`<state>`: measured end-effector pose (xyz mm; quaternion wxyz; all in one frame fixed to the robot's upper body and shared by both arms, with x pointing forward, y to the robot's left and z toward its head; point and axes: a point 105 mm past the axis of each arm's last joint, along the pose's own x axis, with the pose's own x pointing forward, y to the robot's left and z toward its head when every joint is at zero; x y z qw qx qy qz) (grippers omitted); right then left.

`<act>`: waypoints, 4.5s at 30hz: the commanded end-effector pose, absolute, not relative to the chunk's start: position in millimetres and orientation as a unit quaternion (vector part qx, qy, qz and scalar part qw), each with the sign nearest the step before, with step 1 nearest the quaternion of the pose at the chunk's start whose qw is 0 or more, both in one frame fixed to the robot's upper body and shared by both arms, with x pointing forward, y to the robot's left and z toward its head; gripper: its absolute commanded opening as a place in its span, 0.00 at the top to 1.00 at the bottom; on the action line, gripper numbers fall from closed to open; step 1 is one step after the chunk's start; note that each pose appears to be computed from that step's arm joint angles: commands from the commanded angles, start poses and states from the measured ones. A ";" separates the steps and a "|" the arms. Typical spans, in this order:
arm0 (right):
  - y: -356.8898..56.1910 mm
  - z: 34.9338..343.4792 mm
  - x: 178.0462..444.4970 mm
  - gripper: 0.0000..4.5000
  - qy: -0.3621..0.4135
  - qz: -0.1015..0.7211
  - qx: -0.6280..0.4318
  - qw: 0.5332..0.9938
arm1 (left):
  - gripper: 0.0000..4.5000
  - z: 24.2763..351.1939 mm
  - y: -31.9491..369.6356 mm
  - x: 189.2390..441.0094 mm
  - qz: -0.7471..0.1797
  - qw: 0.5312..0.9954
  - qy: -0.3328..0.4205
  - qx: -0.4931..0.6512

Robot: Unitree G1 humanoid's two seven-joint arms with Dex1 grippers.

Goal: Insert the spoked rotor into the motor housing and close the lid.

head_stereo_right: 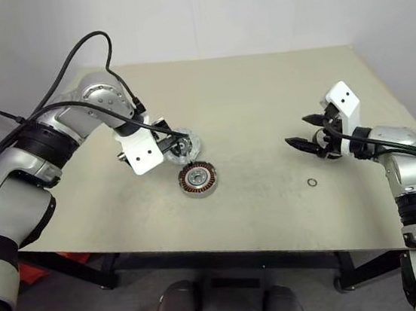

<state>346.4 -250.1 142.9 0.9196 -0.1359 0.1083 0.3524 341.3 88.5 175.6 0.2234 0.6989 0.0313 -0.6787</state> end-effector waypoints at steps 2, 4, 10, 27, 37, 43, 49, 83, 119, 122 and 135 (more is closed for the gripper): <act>-247.1 162.9 350.0 0.03 0.071 0.349 -0.148 0.923 | 0.00 169.8 85.2 335.3 -0.691 0.216 0.025 0.690; -246.7 161.9 349.4 0.03 0.069 0.348 -0.146 0.924 | 0.00 165.8 84.5 332.8 -0.696 0.213 0.026 0.685; -245.4 162.7 349.8 0.03 0.062 0.343 -0.143 0.926 | 0.00 151.7 79.5 328.9 -0.707 0.203 0.031 0.677; -239.9 169.9 348.1 0.03 0.046 0.343 -0.139 0.928 | 0.00 122.0 77.8 355.0 -0.685 0.240 0.081 0.684; -238.0 169.6 346.9 0.03 0.046 0.345 -0.137 0.927 | 0.00 119.6 55.3 358.2 -0.685 0.254 0.061 0.680; -239.5 167.9 345.5 0.03 0.048 0.343 -0.137 0.928 | 0.00 125.6 42.6 353.3 -0.696 0.251 0.040 0.671; -239.8 168.1 345.3 0.03 0.047 0.340 -0.136 0.929 | 0.00 127.8 38.5 351.9 -0.699 0.249 0.036 0.669; -242.5 166.2 351.3 0.03 0.036 0.314 -0.126 0.940 | 0.00 102.4 44.6 351.9 -0.702 0.248 0.072 0.664; -248.8 170.6 355.8 0.03 0.024 0.290 -0.126 0.948 | 0.53 95.1 47.5 356.2 -0.693 0.258 0.090 0.667; -248.2 169.7 356.0 0.03 0.025 0.292 -0.127 0.948 | 0.53 113.0 22.6 358.8 -0.688 0.290 0.040 0.664; -245.8 168.6 355.1 0.03 0.022 0.295 -0.128 0.947 | 0.53 150.9 -36.0 358.6 -0.669 0.348 -0.064 0.653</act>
